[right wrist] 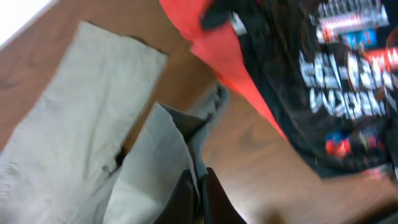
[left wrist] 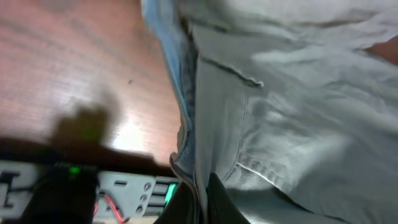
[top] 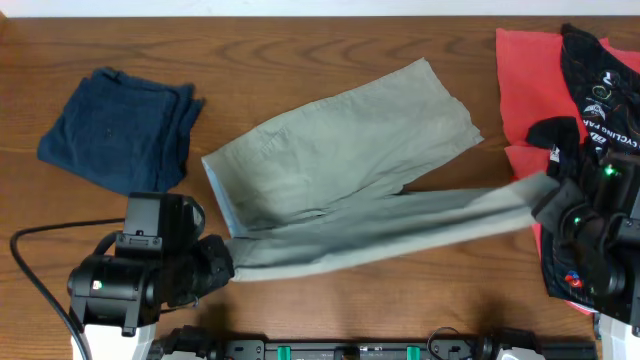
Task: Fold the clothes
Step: 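Lift the lower leg with the right gripper and fold it up over the upper leg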
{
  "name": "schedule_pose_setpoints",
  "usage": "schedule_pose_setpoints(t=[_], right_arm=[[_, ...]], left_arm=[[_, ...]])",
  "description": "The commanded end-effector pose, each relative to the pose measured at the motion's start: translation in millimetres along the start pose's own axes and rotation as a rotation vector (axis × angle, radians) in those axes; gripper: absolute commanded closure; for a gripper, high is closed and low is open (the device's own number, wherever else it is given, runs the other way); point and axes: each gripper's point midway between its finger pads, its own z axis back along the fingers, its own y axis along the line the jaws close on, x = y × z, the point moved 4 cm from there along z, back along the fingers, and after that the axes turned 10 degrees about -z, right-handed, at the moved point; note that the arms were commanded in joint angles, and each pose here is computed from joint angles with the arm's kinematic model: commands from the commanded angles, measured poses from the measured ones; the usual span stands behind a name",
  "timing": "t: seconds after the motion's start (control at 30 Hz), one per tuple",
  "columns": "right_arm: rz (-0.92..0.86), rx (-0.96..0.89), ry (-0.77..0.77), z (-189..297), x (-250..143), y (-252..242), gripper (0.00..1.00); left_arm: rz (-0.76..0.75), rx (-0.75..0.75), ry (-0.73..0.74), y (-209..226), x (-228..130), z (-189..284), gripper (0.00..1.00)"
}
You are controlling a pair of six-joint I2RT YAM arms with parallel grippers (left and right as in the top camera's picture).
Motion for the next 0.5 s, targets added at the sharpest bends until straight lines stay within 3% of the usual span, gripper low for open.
schedule_pose_setpoints(t=[0.0,0.23,0.47], right_arm=[[0.103,0.035,-0.032,-5.6,16.4,12.1,0.99],[0.154,0.13,0.039,-53.7,30.1,47.8,0.99],[0.226,0.256,0.043,-108.5,39.4,99.7,0.99]], left_arm=[[0.002,0.013,-0.076,-1.7,15.9,4.7,0.94],[0.15,0.12,-0.261,8.9,59.2,3.8,0.94],[0.241,0.233,-0.297,19.8,98.5,-20.0,0.94]])
